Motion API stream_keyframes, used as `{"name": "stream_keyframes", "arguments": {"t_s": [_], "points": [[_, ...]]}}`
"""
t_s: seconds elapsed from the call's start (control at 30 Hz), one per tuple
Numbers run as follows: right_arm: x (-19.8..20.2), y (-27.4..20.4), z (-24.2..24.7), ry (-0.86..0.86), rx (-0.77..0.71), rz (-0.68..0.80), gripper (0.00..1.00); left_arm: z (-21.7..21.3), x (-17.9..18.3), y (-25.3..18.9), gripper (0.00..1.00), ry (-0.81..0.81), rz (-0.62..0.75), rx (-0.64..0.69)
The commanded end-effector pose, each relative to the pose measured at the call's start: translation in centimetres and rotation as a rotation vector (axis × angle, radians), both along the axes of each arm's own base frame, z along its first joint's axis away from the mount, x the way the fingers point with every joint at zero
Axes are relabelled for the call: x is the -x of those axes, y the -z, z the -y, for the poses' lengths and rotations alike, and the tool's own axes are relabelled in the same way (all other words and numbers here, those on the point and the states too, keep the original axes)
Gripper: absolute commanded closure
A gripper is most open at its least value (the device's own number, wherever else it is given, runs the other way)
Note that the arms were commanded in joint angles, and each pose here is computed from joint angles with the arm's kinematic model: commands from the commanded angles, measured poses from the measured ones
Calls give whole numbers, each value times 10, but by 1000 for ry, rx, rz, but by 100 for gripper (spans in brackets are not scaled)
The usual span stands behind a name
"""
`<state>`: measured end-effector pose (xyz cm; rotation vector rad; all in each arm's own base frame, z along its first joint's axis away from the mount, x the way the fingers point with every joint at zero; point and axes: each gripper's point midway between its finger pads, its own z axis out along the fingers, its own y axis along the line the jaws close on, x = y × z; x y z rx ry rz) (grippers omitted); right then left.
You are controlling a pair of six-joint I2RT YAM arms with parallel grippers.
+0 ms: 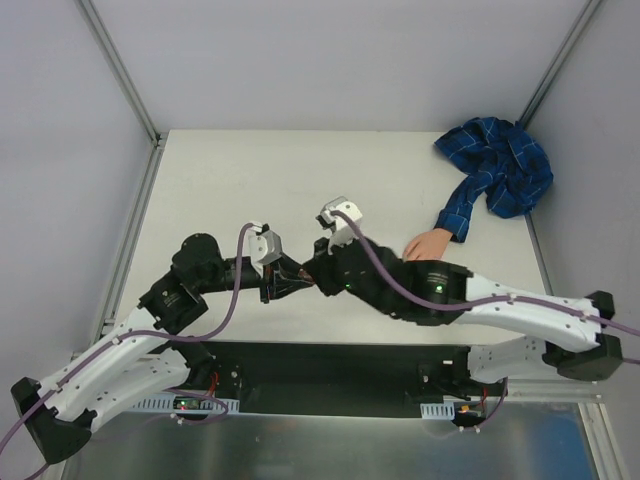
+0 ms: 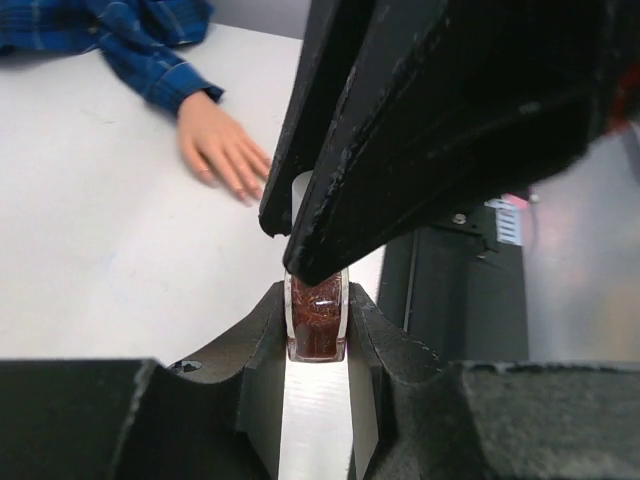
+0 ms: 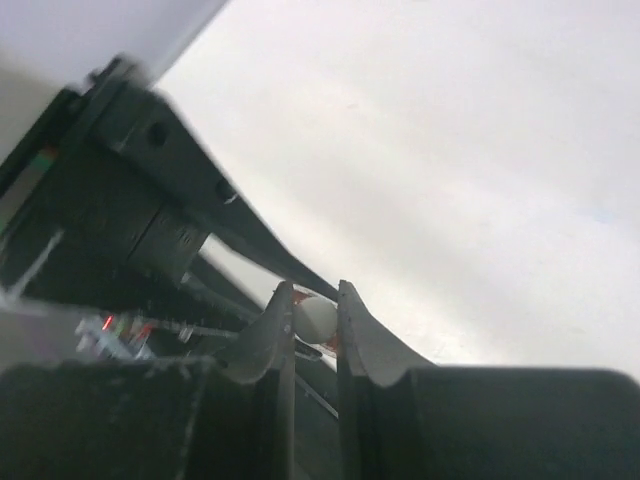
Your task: Paint the nails
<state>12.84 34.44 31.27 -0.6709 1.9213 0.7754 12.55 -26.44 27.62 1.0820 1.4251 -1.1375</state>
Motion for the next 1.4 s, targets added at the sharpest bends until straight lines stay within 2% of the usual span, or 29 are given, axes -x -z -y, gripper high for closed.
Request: {"name": "stream_keyframes", "arguments": {"t_s": [0.0, 0.17, 0.23, 0.27, 0.33, 0.37, 0.47, 0.6, 0.63, 0.67, 0.73, 0.8, 1.17, 1.27, 1.3, 1.37], "points": [[-20, 3, 17, 500, 77, 99, 99, -15, -49, -38, 100, -263, 180, 59], [-26, 8, 9, 474, 59, 45, 98, -8, -44, -33, 100, -212, 162, 49], [-24, 1, 13, 426, 50, 49, 89, -5, -40, -33, 100, -175, 158, 49], [-22, 4, 9, 382, 43, 38, 76, -3, -37, -33, 100, -157, 156, 49], [-18, -9, 15, 290, 50, 72, 59, 2, -29, -33, 100, -97, 146, 50], [-17, -10, 20, 267, 58, 86, 46, 4, -26, -33, 100, -74, 143, 50], [-10, -18, 31, 140, 52, 95, 30, 11, -14, -29, 100, 20, 126, 39], [3, -23, 38, -68, 15, 78, 22, 18, 12, -30, 100, 204, 88, 46], [15, -26, 33, -175, -21, 53, 21, 19, 28, -31, 100, 306, 77, 52], [21, -30, 36, -257, -23, 112, 21, 20, 35, -32, 100, 359, 52, 52], [40, -24, 31, -423, -60, 102, 22, 19, 50, -35, 100, 463, 32, 64], [49, -26, 32, -507, -82, 108, 24, 19, 54, -34, 100, 499, 1, 64], [47, -27, 22, -558, -80, 151, 56, 20, 60, -33, 100, 548, -30, 74], [47, -23, 22, -555, -73, 143, 70, 20, 59, -35, 100, 534, -20, 79], [46, -22, 22, -546, -69, 135, 83, 21, 54, -35, 100, 504, -17, 80], [46, -16, 21, -548, -58, 119, 91, 22, 50, -37, 100, 462, 2, 86]]}}
